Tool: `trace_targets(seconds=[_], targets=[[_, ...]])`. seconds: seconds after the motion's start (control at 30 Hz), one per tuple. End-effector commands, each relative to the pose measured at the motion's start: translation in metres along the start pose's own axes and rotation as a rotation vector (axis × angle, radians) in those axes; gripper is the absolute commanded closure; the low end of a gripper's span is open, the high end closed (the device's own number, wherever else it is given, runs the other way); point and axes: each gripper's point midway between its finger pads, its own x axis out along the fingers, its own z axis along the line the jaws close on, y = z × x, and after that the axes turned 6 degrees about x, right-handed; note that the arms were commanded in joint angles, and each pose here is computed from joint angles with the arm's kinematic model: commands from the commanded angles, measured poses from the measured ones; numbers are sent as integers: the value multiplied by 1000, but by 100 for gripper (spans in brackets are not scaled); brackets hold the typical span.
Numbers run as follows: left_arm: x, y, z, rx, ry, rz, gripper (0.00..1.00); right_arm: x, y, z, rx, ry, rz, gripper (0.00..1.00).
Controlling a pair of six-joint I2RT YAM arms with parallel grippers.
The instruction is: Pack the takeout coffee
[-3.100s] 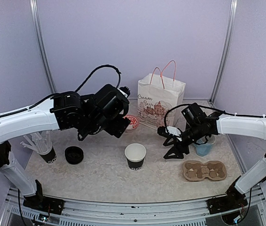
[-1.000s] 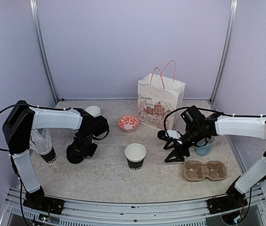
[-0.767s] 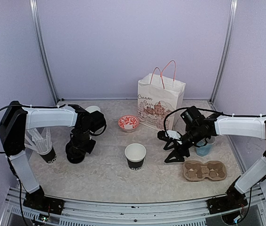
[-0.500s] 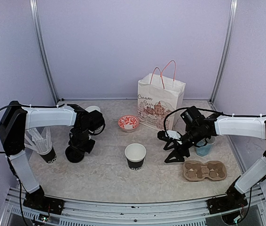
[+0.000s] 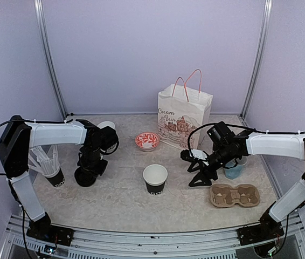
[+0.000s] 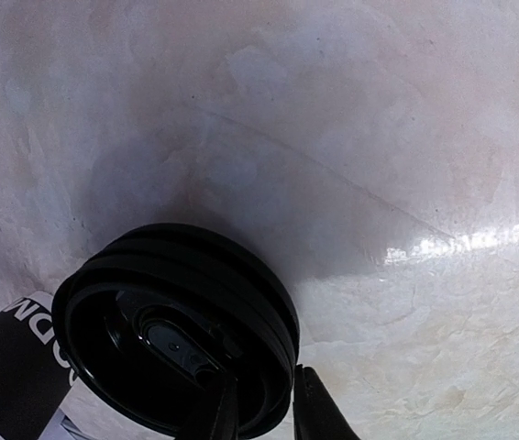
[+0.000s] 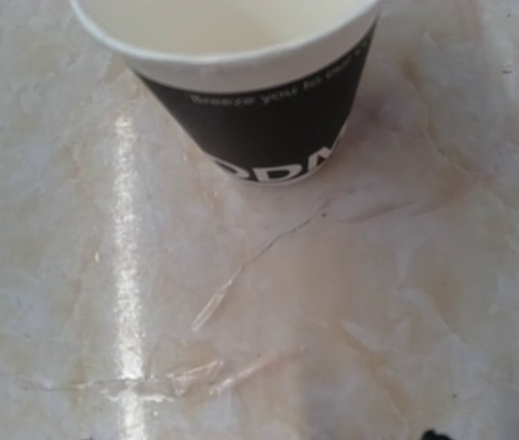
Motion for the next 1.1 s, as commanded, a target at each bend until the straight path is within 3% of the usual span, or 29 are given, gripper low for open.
trace_targets(seconds=[0.0, 0.1, 0.3, 0.53, 0.67, 0.8, 0.87, 0.97, 1.03, 1.07], targets=[[5, -4, 2, -12, -4, -3, 81, 1, 3, 3, 10, -24, 5, 25], [4, -6, 2, -13, 2, -6, 86, 2, 4, 3, 12, -24, 8, 26], [11, 0, 5, -16, 1, 17, 87, 2, 4, 3, 11, -25, 9, 26], [2, -4, 7, -29, -1, -2, 96, 3, 4, 3, 11, -25, 10, 25], [-28, -15, 14, -59, -6, -59, 99, 3, 4, 3, 14, -30, 11, 25], [-67, -28, 9, -94, 90, -159, 100, 5, 5, 3, 15, -33, 15, 26], [-63, -22, 21, -103, 29, -154, 100, 6, 5, 3, 14, -36, 18, 25], [-36, -4, 39, -78, -121, -52, 100, 7, 4, 5, 10, -39, 22, 26], [-29, -10, -15, -31, 183, -64, 100, 6, 4, 6, 9, -38, 20, 25], [-37, -17, -26, -57, 248, -110, 100, 6, 4, 6, 6, -37, 19, 25]])
